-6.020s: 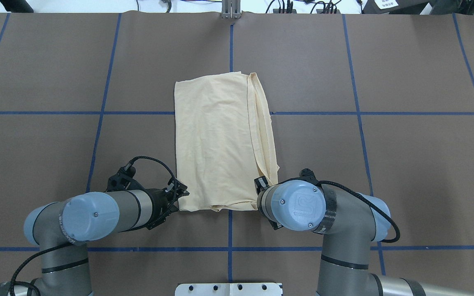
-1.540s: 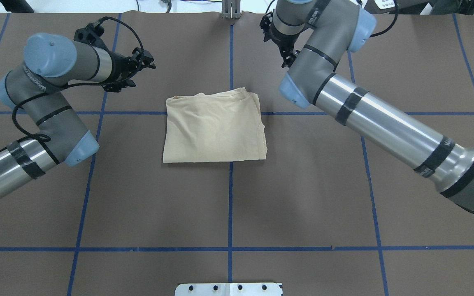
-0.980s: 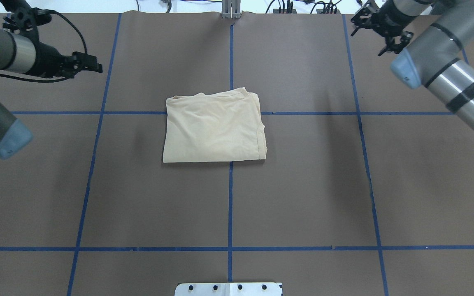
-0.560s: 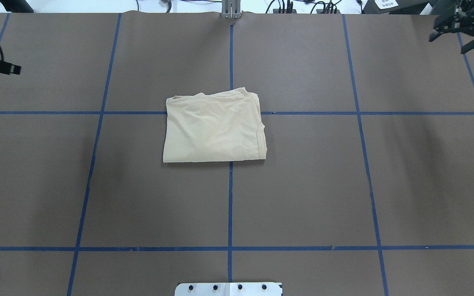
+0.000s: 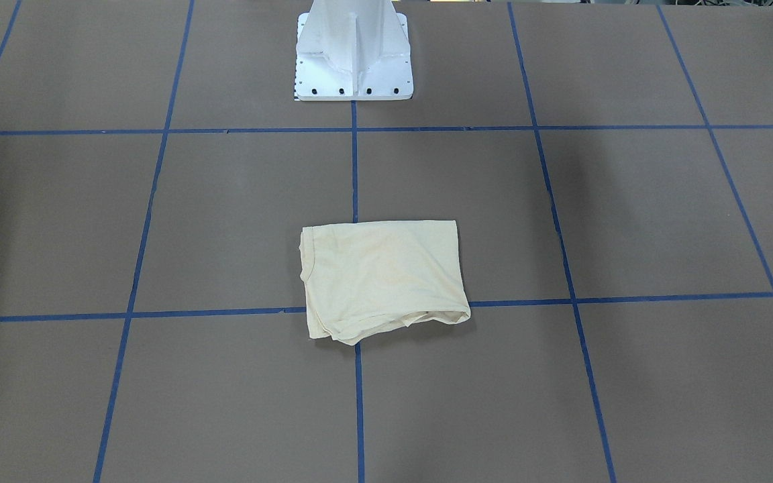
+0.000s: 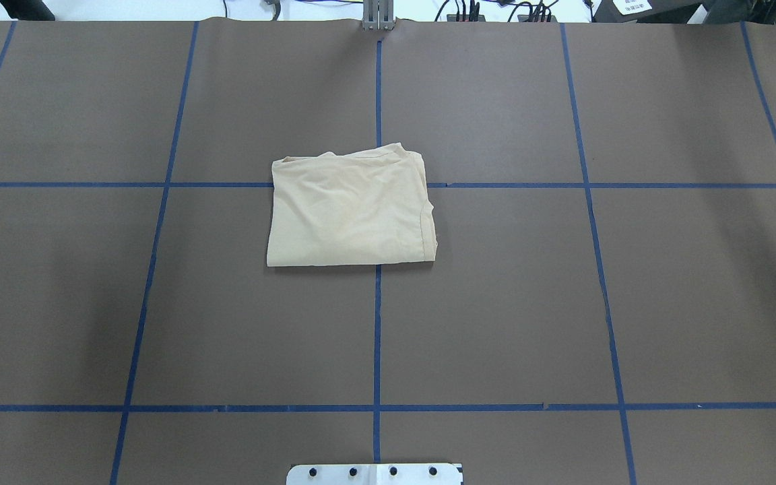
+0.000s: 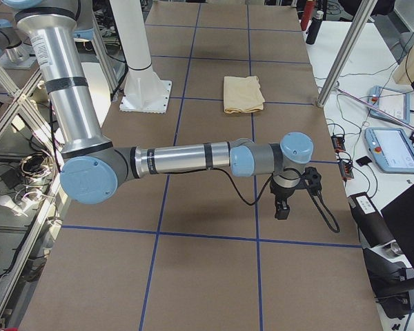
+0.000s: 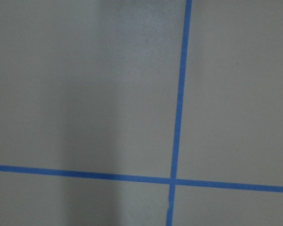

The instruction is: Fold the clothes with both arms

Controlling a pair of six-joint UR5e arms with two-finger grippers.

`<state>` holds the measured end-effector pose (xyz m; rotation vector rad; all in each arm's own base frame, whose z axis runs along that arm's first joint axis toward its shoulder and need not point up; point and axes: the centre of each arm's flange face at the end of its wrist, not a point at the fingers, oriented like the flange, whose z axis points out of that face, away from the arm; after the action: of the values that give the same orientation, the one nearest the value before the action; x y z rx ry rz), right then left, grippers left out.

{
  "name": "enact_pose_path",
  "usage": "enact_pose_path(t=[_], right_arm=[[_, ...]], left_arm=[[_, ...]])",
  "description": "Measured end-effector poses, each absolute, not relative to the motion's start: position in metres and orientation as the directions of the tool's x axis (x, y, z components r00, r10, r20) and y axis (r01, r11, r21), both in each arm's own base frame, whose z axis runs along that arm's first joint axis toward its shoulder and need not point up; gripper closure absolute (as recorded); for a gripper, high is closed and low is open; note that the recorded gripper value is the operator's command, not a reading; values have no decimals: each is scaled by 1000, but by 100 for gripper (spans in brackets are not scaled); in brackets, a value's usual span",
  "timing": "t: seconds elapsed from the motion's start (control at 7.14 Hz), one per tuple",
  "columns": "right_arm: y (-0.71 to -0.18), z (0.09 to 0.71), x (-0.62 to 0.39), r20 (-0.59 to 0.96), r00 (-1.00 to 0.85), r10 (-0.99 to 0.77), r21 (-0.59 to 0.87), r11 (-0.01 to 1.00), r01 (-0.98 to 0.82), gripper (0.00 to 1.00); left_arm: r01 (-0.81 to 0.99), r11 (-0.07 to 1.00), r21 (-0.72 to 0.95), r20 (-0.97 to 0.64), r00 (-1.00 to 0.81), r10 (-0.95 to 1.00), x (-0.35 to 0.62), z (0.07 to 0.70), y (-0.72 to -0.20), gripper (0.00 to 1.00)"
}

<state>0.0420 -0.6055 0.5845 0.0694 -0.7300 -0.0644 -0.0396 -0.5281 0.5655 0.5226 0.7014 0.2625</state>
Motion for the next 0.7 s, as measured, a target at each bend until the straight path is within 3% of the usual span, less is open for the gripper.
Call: enact_pose_path(t=[0.7], right_arm=[[-553,625,54,658,751,-59,17,998,63,0]], left_arm=[[-50,914,403,-590,749,301,-55,553,-474,0]])
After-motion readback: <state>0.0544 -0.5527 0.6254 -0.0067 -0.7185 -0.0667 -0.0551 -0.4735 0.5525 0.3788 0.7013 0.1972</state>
